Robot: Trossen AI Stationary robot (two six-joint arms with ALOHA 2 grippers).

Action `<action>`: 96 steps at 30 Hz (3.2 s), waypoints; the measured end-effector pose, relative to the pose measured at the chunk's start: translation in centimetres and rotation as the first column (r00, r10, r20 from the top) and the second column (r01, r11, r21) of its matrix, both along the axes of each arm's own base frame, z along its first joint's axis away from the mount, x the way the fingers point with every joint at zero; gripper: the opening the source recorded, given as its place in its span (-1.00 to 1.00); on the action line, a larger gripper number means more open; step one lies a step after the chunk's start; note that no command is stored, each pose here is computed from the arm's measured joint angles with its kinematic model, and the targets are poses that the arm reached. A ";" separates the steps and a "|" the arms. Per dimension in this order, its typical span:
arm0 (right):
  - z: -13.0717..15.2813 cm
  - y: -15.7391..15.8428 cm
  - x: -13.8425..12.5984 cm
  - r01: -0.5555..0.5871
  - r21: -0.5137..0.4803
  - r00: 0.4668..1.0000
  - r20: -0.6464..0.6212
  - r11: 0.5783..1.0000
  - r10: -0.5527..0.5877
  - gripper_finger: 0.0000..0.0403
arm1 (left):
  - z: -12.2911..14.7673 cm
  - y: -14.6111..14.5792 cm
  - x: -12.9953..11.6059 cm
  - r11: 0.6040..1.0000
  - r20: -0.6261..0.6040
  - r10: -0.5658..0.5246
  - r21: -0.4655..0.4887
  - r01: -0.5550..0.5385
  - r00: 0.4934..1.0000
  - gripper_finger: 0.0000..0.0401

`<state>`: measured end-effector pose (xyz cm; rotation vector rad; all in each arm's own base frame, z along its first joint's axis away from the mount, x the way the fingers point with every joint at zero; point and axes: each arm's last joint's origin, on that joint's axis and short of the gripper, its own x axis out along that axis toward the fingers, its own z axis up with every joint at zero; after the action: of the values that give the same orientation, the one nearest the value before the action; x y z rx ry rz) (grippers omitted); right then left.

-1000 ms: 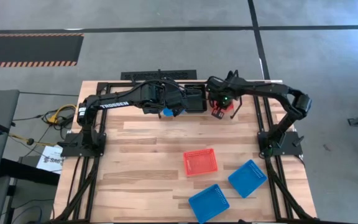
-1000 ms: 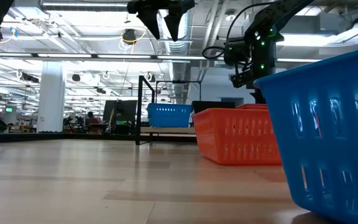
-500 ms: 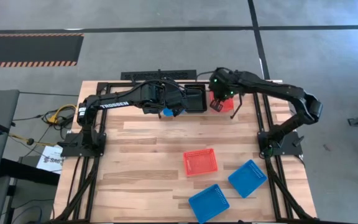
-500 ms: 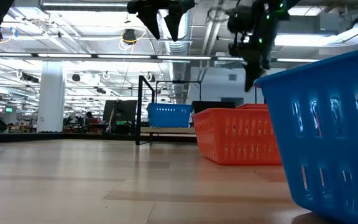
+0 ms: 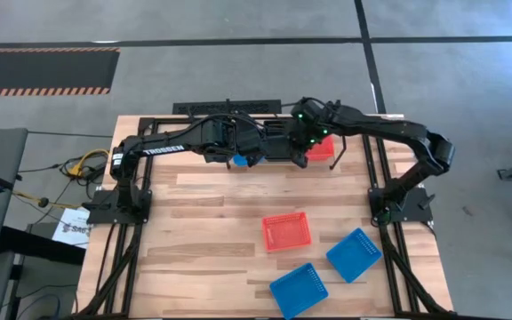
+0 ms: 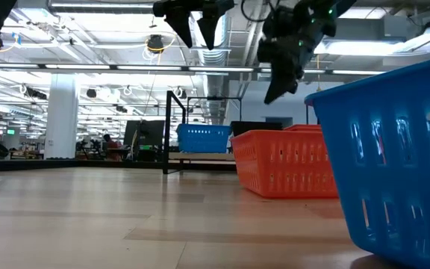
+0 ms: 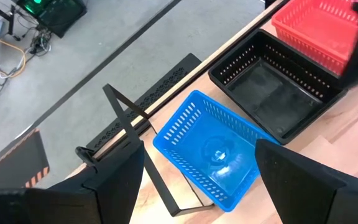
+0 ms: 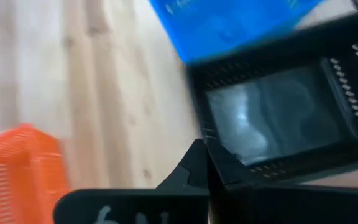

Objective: Stack baskets on shelf by color
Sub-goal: Adjust the bins on the shelf

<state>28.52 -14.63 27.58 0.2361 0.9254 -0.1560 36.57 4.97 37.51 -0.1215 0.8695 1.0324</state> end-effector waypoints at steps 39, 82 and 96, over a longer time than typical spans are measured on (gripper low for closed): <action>-3.9 -2.9 0.5 0.081 -0.230 0.961 -0.241 0.970 -0.138 -0.99 | 0.0 0.0 0.0 1.000 0.008 0.007 -0.004 -0.007 1.000 0.46; 11.7 0.3 -5.3 -0.101 -0.269 0.890 0.407 0.958 0.208 -0.99 | 1.1 -3.2 -1.2 0.983 -0.191 -0.184 -0.032 0.182 0.964 0.46; 19.5 8.9 -19.4 0.197 -0.426 0.747 0.649 0.883 0.146 -0.99 | -7.0 -4.1 1.0 0.952 -0.243 -0.273 -0.208 0.225 0.931 -0.25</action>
<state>9.17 -5.68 47.05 -0.1572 0.1350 -0.2958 37.57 0.85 30.51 -0.0174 1.1932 0.7397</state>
